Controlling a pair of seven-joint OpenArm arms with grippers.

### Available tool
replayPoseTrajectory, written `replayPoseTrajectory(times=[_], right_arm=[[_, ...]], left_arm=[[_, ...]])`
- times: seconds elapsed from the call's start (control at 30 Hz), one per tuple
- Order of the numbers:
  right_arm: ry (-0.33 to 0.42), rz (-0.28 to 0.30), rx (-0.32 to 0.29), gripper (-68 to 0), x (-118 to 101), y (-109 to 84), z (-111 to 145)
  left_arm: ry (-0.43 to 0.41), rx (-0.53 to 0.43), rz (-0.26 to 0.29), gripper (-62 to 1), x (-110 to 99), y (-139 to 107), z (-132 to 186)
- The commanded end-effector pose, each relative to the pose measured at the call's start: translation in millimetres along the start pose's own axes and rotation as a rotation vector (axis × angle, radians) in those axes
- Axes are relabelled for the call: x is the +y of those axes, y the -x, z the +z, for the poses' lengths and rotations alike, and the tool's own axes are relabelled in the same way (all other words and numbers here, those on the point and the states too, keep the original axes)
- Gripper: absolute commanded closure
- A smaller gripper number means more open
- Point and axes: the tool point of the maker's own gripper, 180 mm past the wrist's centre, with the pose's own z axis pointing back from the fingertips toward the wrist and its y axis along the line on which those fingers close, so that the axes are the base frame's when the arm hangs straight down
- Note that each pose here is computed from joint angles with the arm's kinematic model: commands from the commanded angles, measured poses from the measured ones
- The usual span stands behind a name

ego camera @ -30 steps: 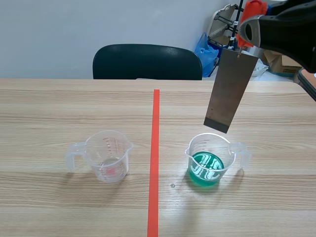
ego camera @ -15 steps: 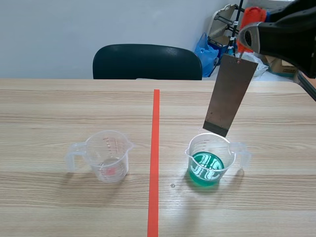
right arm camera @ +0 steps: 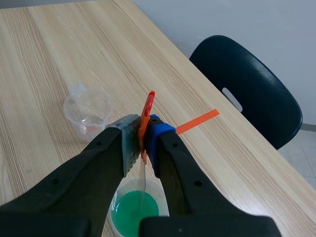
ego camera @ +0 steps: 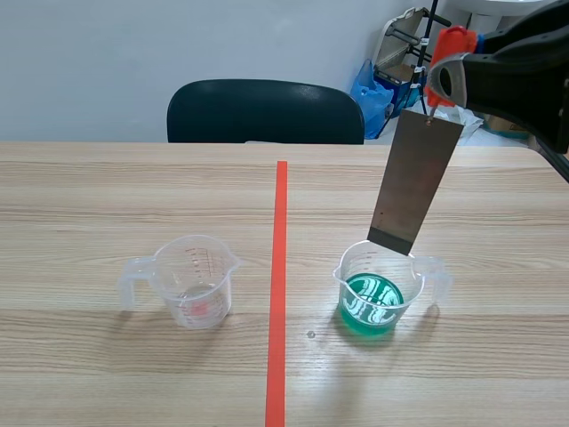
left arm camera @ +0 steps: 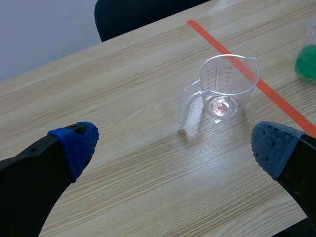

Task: Do the redox reaction experiment

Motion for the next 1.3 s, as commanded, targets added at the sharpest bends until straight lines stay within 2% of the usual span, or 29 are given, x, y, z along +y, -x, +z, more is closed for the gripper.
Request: replayPoseTrajectory(times=[0.0,1.27], right_arm=[[0.002,0.012,-0.037,-0.6,-0.9,-11.1,0.2],[0.002,0.013,-0.053,-0.6,-0.9,-14.0,0.3]], left_arm=[[-0.002,-0.018,0.016,-62.3,-2.0,-4.2,-0.1],[-0.003,-0.011,0.016,-62.3,-2.0,-2.9,-0.1]])
